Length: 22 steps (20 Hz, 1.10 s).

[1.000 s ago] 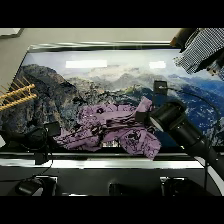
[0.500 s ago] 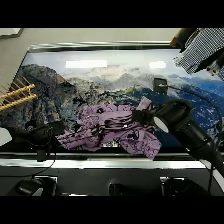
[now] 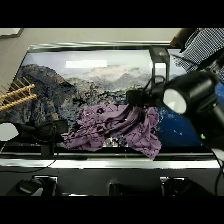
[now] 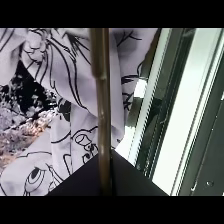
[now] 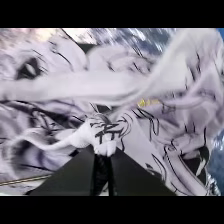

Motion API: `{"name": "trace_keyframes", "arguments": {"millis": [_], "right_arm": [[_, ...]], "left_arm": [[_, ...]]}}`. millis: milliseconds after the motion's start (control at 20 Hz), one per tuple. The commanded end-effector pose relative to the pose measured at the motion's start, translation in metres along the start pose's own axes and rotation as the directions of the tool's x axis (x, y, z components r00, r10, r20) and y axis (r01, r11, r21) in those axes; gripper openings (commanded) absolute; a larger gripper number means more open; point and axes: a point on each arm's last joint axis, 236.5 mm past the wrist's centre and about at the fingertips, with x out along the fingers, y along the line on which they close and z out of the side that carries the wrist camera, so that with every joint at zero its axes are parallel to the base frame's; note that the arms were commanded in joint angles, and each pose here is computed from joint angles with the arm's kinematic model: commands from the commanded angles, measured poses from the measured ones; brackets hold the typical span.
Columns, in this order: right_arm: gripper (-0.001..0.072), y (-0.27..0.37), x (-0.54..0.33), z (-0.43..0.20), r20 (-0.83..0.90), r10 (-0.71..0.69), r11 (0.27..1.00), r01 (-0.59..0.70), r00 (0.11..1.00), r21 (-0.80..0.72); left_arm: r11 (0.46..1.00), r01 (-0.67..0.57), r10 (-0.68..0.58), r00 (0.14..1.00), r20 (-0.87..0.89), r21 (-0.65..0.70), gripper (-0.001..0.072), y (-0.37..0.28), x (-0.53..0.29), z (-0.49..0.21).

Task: Fold the clothes and pants, and hang the long-sleeved shirts on hangers.

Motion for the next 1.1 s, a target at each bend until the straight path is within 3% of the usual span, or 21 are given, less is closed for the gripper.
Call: {"name": "trace_keyframes", "arguments": {"millis": [0, 150, 500, 750, 1050], "right_arm": [[0.0049, 0.011, -0.011, 0.0, -0.086, 0.007, 0.996, -0.014, 0.996, -0.083], [0.0049, 0.011, -0.011, -0.032, -0.218, 0.003, 0.996, -0.022, 0.976, -0.085], [0.0049, -0.009, 0.01, -0.06, -0.305, -0.088, 0.986, 0.04, 0.948, -0.16], [0.0049, -0.015, -0.026, -0.057, -0.244, -0.048, 0.989, 0.012, 0.969, -0.146], [0.0049, -0.013, -0.039, -0.051, -0.195, -0.012, 0.989, -0.016, 0.981, -0.145]], "left_arm": [[1.0, -0.012, 0.012, 1.0, 0.027, 0.016, 0.0025, 0.008, 0.006, 0.008], [0.999, -0.041, 0.038, 0.995, 0.087, 0.027, 0.0026, 0.02, 0.011, 0.023], [0.996, 0.081, -0.087, 0.982, 0.168, 0.041, 0.0026, 0.014, 0.036, 0.046], [0.982, 0.158, -0.172, 0.974, 0.144, 0.102, 0.0026, 0.005, 0.062, 0.059], [0.966, 0.166, -0.196, 0.97, 0.142, 0.198, 0.0026, 0.009, 0.074, 0.095]]}}
